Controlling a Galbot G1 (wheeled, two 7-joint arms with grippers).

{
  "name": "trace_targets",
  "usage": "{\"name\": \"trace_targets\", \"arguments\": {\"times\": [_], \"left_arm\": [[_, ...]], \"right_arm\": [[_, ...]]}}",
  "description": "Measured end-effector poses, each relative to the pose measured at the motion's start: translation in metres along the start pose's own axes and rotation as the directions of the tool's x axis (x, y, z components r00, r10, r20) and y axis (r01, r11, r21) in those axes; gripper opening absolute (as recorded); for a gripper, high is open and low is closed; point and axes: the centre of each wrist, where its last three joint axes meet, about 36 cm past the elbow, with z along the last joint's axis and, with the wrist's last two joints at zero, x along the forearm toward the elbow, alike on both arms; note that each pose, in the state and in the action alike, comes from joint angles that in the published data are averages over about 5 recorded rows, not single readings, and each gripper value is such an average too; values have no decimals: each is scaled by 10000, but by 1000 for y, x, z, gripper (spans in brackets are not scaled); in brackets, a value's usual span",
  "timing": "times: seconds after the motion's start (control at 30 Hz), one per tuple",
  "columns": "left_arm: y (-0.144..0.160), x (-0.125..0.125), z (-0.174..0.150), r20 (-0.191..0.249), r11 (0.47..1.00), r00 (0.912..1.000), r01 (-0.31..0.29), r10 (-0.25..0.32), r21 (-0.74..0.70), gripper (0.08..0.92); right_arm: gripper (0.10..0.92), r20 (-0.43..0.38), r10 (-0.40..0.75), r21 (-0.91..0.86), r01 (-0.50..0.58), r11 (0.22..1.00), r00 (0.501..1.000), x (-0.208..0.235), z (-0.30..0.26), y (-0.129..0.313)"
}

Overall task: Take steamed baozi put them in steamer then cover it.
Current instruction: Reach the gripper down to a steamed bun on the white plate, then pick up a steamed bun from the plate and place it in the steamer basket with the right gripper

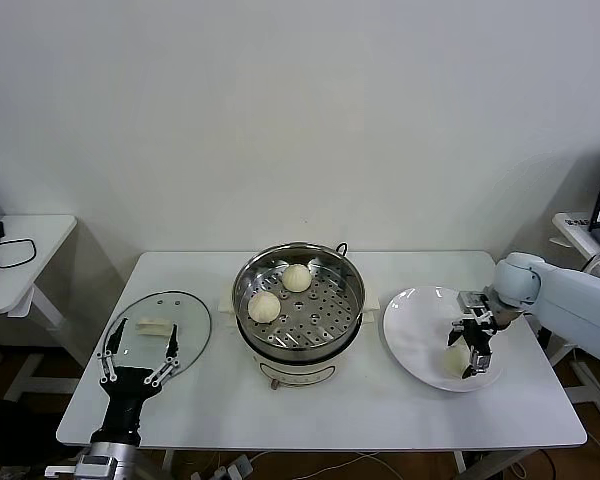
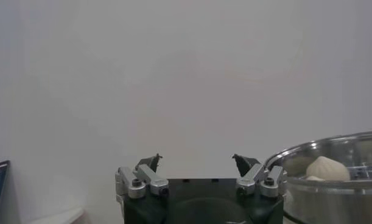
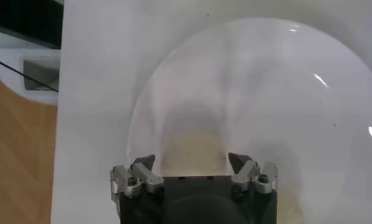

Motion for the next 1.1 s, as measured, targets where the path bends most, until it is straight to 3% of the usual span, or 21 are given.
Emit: {"name": "trace_targets", "arguments": {"times": [0.4, 0.73, 0.9, 1.1], "left_arm": [[3, -1, 0, 16, 10000, 10000, 69, -69, -20, 823], [2, -2, -1, 44, 10000, 10000, -18, 19, -18, 823], [1, -2, -3, 77, 10000, 10000, -50, 50, -11, 823], [1, -1, -4, 114, 10000, 9999, -66, 66, 3, 823]], "right_arm": [[655, -66, 99, 274, -97, 9996, 9999, 12, -4, -1], [658, 266, 780, 2166, -819, 9728, 9966, 109, -63, -33], [654, 759, 1385, 3935, -1573, 9058, 9875, 174, -126, -45], [650, 1168, 1588, 6372, -1966, 7452, 9804, 215, -213, -44]]}}
